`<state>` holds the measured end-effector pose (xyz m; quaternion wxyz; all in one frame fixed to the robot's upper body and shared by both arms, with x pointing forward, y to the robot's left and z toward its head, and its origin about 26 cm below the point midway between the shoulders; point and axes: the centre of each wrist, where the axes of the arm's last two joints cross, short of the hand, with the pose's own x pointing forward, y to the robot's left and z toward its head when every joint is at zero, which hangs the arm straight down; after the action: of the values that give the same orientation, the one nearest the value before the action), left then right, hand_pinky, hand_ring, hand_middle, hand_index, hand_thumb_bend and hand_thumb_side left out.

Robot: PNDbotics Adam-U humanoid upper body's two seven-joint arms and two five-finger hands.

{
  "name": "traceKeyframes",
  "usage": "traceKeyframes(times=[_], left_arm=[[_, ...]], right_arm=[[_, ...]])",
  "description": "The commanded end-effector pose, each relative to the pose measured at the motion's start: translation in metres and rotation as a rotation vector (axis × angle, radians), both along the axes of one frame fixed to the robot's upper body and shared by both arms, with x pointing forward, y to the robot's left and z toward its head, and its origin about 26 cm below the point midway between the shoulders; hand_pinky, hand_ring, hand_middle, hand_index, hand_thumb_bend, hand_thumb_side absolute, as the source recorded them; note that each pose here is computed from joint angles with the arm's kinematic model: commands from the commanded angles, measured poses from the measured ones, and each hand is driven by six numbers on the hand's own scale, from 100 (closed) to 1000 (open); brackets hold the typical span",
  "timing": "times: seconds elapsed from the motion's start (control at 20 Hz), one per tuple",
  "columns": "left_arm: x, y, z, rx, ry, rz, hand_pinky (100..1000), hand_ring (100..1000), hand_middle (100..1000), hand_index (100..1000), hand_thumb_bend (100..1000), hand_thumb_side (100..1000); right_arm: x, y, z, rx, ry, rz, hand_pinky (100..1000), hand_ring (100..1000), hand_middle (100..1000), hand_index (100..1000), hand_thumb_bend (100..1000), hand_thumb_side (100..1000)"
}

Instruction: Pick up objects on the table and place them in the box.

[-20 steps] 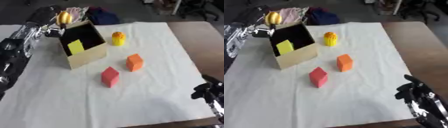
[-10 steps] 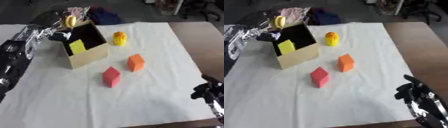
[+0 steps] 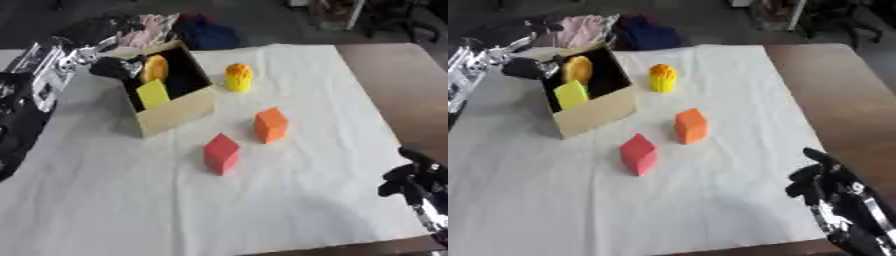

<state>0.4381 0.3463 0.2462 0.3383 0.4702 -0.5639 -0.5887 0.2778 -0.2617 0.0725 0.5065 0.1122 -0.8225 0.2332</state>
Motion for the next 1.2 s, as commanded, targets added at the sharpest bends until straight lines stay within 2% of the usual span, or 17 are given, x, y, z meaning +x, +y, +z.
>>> traceKeyframes(times=[0.05, 0.2, 0.3, 0.35, 0.4, 0.45, 0.7, 0.85, 1.0, 1.2], left_arm=[[-0.024, 0.001, 0.039, 0.012, -0.111, -0.078, 945, 942, 975, 1000, 100, 488], [-0.054, -0.002, 0.055, -0.044, -0.186, -0.155, 924, 912, 936, 989, 100, 325], [-0.076, -0.003, 0.059, -0.131, -0.224, -0.193, 903, 878, 893, 961, 100, 289], [-0.086, -0.005, 0.057, -0.186, -0.235, -0.21, 892, 861, 873, 948, 100, 304], [-0.097, -0.006, 0.055, -0.245, -0.242, -0.222, 880, 846, 857, 938, 100, 326], [-0.106, -0.009, 0.052, -0.311, -0.248, -0.234, 871, 833, 839, 925, 100, 366], [-0.136, -0.027, 0.02, -0.668, -0.231, -0.309, 828, 776, 770, 876, 100, 475], [-0.145, -0.034, -0.002, -0.815, -0.193, -0.333, 820, 766, 756, 867, 100, 513], [-0.149, -0.037, -0.024, -0.893, -0.143, -0.342, 812, 761, 748, 863, 100, 544], [-0.152, -0.043, -0.047, -0.966, -0.091, -0.341, 806, 755, 743, 861, 100, 571]], right_arm=[[0.002, -0.005, 0.008, -0.016, -0.03, -0.01, 616, 602, 626, 931, 100, 406], [0.006, -0.007, 0.015, -0.033, -0.058, -0.011, 618, 603, 627, 934, 100, 418], [0.012, -0.008, 0.026, -0.059, -0.099, -0.006, 620, 604, 628, 935, 100, 427], [0.017, -0.009, 0.033, -0.075, -0.128, -0.001, 621, 604, 628, 935, 100, 430], [0.021, -0.01, 0.04, -0.093, -0.155, 0.005, 623, 606, 628, 936, 100, 499], [0.026, -0.01, 0.049, -0.115, -0.185, 0.012, 625, 607, 631, 936, 100, 432], [0.053, -0.019, 0.083, -0.277, -0.289, 0.027, 639, 618, 645, 953, 100, 398], [0.071, -0.025, 0.101, -0.403, -0.335, 0.04, 656, 636, 664, 971, 100, 310], [0.086, -0.028, 0.116, -0.529, -0.376, 0.076, 679, 665, 697, 995, 100, 237], [0.106, -0.028, 0.128, -0.7, -0.384, 0.139, 702, 697, 742, 1000, 100, 201]])
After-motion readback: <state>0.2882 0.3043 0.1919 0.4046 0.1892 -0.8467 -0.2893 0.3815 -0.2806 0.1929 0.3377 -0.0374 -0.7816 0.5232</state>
